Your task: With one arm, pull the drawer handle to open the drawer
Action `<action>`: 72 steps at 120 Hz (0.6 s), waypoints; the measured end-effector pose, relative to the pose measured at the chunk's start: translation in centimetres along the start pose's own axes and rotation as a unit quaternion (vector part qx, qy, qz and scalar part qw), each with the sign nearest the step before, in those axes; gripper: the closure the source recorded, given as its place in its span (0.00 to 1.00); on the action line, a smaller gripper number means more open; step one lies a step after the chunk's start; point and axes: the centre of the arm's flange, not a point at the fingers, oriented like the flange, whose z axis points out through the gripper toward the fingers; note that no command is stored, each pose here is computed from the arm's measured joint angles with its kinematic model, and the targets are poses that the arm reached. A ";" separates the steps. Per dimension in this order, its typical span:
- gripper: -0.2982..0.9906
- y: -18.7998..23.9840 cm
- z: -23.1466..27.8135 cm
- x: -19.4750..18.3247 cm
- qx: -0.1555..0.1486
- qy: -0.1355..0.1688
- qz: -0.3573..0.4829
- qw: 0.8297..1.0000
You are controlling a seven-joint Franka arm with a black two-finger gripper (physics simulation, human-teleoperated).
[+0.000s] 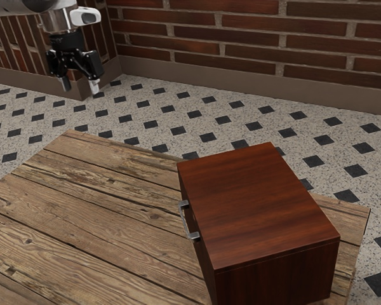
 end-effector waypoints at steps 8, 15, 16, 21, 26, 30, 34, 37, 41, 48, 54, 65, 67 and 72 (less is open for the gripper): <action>0.23 0.0 0.0 0.0 0.000 0.001 0.000 1.000; 0.23 0.0 0.0 0.1 0.000 0.002 0.000 1.000; 0.23 0.1 0.0 0.1 0.001 0.002 0.000 1.000; 0.23 0.2 0.0 0.1 0.001 0.002 0.001 1.000; 0.23 0.3 0.0 0.1 0.001 0.002 0.002 1.000; 0.23 0.3 0.0 0.1 0.002 0.003 0.002 1.000; 0.23 0.3 0.0 0.1 0.002 0.003 0.002 1.000; 0.23 0.4 0.0 0.1 0.002 0.003 0.002 1.000; 0.23 0.3 -0.1 0.1 0.002 0.003 0.001 1.000; 0.23 0.4 -1.3 -0.3 0.002 0.014 0.002 1.000; 0.23 0.8 -6.3 -2.2 0.004 0.056 0.005 0.998; 0.23 3.1 -9.0 -3.7 0.002 0.068 0.020 0.997; 0.23 3.6 -9.1 -3.8 0.001 0.067 0.023 0.997; 0.23 4.7 -9.1 -4.0 0.000 0.063 0.031 0.998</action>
